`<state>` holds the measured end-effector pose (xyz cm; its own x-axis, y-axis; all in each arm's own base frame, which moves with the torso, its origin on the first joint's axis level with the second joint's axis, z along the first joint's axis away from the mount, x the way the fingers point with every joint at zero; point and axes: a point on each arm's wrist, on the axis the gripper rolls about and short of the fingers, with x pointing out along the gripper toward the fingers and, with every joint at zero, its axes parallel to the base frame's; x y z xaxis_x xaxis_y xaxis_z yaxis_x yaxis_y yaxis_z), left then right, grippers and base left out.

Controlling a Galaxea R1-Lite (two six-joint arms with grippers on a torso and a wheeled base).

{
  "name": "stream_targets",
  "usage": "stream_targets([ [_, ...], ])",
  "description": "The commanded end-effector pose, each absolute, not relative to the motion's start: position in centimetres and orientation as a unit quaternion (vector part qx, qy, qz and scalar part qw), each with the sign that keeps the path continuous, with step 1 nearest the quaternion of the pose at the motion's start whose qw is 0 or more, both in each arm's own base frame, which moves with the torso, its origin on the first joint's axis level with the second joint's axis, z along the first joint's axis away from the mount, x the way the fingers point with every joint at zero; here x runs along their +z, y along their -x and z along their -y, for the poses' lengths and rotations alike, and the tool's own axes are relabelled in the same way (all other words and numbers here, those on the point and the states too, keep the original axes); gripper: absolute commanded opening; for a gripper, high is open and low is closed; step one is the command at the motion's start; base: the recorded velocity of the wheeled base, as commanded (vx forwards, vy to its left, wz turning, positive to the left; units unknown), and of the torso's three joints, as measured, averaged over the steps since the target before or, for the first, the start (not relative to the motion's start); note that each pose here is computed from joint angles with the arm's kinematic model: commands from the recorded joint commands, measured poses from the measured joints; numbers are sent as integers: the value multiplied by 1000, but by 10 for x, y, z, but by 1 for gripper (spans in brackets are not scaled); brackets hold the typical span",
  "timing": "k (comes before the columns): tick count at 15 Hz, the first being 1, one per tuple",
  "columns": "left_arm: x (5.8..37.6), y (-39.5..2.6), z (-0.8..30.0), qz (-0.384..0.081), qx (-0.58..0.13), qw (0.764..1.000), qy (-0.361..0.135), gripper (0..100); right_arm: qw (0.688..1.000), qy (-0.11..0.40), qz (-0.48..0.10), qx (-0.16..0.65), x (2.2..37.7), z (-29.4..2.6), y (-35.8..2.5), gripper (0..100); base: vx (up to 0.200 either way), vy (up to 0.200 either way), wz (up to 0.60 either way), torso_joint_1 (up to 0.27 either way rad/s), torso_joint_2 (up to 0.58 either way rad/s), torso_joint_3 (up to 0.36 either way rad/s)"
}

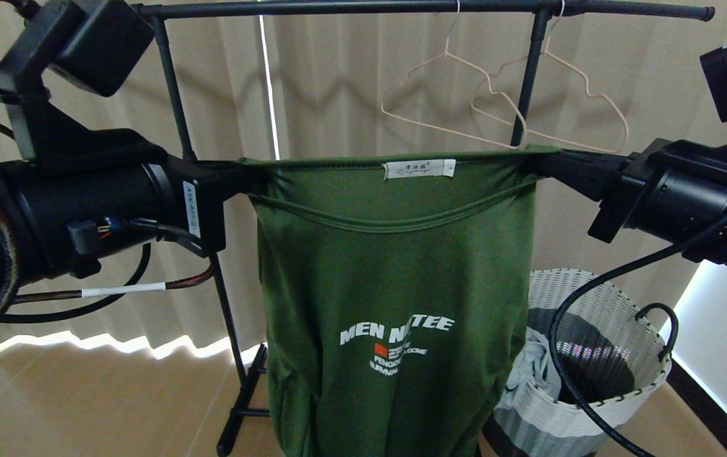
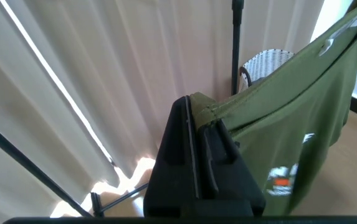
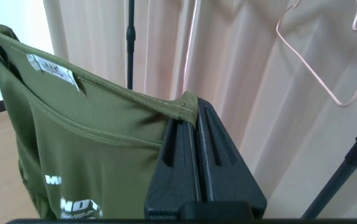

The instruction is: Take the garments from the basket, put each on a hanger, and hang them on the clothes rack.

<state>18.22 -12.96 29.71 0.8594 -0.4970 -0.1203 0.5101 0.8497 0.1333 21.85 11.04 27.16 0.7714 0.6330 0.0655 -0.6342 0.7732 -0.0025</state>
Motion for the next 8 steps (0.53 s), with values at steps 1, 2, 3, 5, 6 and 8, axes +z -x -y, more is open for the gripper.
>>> stream_targets([
  [1, 296, -183, 130, -41, -262, 961, -81, 0, 941, -10, 30, 337, 271, -110, -218, 0, 0, 0, 0, 0, 0, 0],
  [2, 296, -183, 130, -41, -262, 961, -81, 0, 941, -10, 29, 337, 270, -111, -219, 0, 0, 0, 0, 0, 0, 0],
  [3, 296, -183, 130, -41, -262, 961, -81, 0, 941, -9, 29, 337, 270, -111, -219, 0, 0, 0, 0, 0, 0, 0],
  [5, 296, -182, 130, -40, -262, 961, -80, 0, 941, -10, 28, 337, 270, -111, -219, 0, 0, 0, 0, 0, 0, 0],
  [6, 296, -182, 129, -41, -263, 961, -80, 0, 941, -10, 28, 337, 270, -111, -219, 0, 0, 0, 0, 0, 0, 0],
  [8, 297, -182, 130, -36, -264, 961, -79, 0, 942, -10, 33, 334, 272, -110, -220, 0, 0, 0, 0, 0, 0, 0],
])
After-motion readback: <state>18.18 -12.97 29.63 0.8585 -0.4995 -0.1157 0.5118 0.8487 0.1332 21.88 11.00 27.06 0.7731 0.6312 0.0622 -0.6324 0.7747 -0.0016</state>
